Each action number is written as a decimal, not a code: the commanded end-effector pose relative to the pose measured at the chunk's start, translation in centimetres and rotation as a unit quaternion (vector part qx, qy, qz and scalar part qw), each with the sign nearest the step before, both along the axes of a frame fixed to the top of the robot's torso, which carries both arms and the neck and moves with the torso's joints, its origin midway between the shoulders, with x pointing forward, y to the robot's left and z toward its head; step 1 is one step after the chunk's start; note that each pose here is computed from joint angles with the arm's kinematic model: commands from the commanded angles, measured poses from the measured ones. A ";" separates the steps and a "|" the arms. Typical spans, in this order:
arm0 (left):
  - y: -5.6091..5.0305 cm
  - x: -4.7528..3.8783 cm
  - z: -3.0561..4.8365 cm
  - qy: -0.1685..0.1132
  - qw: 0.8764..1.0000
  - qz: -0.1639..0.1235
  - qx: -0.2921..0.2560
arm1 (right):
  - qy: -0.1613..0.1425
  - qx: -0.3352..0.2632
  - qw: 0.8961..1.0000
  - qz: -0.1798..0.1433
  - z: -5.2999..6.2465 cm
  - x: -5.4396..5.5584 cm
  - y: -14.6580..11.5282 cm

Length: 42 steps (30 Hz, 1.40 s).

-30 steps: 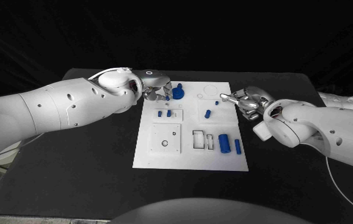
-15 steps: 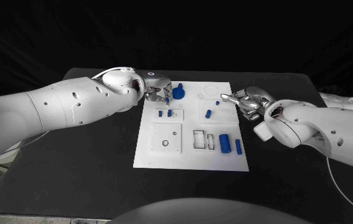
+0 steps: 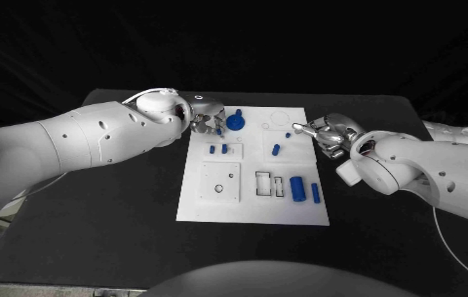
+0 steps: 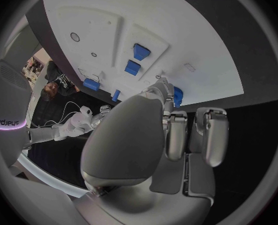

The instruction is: Assemble the parts on the task board

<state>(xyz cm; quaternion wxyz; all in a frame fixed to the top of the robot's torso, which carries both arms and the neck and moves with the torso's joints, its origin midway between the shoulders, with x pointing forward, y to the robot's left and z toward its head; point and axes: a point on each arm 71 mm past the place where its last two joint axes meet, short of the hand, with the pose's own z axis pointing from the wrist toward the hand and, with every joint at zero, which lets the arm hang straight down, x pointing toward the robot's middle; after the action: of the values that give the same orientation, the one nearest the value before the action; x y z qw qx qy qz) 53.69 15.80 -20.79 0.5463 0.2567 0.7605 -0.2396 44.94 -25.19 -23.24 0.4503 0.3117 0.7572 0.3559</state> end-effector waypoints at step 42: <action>-1.0 -0.16 -0.69 0.023 0.999 -0.013 0.027 | 0.008 0.006 1.000 0.016 0.0 -0.4 0.6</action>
<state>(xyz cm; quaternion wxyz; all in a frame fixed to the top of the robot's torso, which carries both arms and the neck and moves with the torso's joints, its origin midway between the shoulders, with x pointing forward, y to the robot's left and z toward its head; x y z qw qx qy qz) 53.63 14.89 -21.26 0.5273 0.2667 0.7709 -0.2378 44.60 -24.76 -23.19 0.4436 0.3093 0.7595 0.3615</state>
